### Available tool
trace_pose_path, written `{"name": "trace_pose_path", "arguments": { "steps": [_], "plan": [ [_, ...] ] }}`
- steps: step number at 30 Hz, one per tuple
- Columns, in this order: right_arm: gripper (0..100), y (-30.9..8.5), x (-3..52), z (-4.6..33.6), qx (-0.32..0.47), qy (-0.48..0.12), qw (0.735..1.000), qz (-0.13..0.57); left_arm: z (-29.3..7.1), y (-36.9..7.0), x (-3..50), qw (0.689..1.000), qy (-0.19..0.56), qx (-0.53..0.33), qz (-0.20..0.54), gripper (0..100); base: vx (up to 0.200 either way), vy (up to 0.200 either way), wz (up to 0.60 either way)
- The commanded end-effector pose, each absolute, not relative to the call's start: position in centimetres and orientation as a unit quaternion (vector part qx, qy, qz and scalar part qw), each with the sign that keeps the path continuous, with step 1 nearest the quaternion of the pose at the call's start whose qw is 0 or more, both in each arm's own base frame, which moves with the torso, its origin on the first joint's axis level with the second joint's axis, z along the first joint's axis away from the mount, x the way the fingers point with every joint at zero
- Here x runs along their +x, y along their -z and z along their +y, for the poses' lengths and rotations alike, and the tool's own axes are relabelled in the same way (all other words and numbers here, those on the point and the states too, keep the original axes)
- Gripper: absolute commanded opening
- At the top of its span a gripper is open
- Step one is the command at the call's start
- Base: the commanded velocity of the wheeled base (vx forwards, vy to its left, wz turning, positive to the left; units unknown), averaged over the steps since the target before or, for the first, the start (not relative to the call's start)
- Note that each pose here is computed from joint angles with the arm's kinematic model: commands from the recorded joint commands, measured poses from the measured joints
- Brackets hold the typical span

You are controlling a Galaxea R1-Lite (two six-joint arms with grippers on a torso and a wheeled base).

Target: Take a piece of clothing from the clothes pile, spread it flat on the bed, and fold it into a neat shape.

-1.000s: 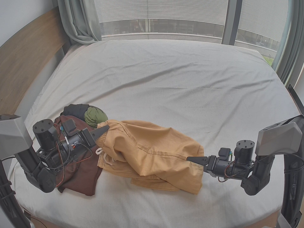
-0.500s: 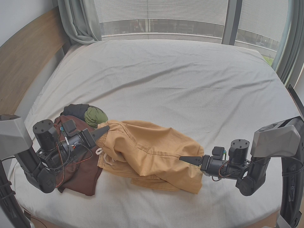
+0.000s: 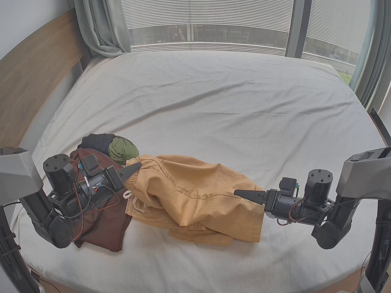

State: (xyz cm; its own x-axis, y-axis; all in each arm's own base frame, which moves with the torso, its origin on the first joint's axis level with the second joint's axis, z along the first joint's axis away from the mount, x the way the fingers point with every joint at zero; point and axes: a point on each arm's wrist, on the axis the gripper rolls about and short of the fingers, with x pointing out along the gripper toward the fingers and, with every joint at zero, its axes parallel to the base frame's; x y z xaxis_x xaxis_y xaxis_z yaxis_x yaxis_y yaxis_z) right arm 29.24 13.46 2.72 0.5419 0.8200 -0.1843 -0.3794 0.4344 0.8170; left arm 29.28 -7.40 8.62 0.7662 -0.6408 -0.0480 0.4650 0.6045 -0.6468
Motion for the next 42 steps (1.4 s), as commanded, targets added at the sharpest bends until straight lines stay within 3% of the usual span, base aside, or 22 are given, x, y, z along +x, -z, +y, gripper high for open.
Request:
{"name": "trace_pose_path", "arguments": {
  "steps": [1, 17, 18, 32, 38, 42],
  "plan": [
    [100, -4.6, 28.7, 13.3, 0.373, -0.391, 0.796, 0.273, -7.3, -8.5, 29.3, 0.885, 0.311, -0.317, 0.14, 0, 0.0, 0.0, 0.0],
    [100, -2.6, 30.0, 13.4, 0.376, -0.377, 0.796, 0.286, -7.5, -8.5, 29.3, 0.884, 0.313, -0.317, 0.14, 0, 0.0, 0.0, 0.0],
    [0, -2.6, 30.0, 13.4, 0.376, -0.377, 0.796, 0.287, -7.5, -8.5, 29.3, 0.884, 0.313, -0.317, 0.14, 0, 0.0, 0.0, 0.0],
    [0, -2.3, 30.2, 13.4, 0.375, -0.371, 0.8, 0.285, -7.6, -8.6, 29.2, 0.883, 0.315, -0.317, 0.14, 0, 0.0, 0.0, 0.0],
    [0, -4.3, 29.6, 13.6, 0.36, -0.342, 0.836, 0.235, -7.7, -9.4, 29.1, 0.883, 0.322, -0.316, 0.129, 0, 0.0, 0.0, 0.0],
    [0, -6.3, 28.5, 13.3, 0.356, -0.353, 0.838, 0.216, -8.0, -10.4, 28.6, 0.882, 0.335, -0.312, 0.114, 0, 0.0, 0.0, 0.0]
  ]
}}
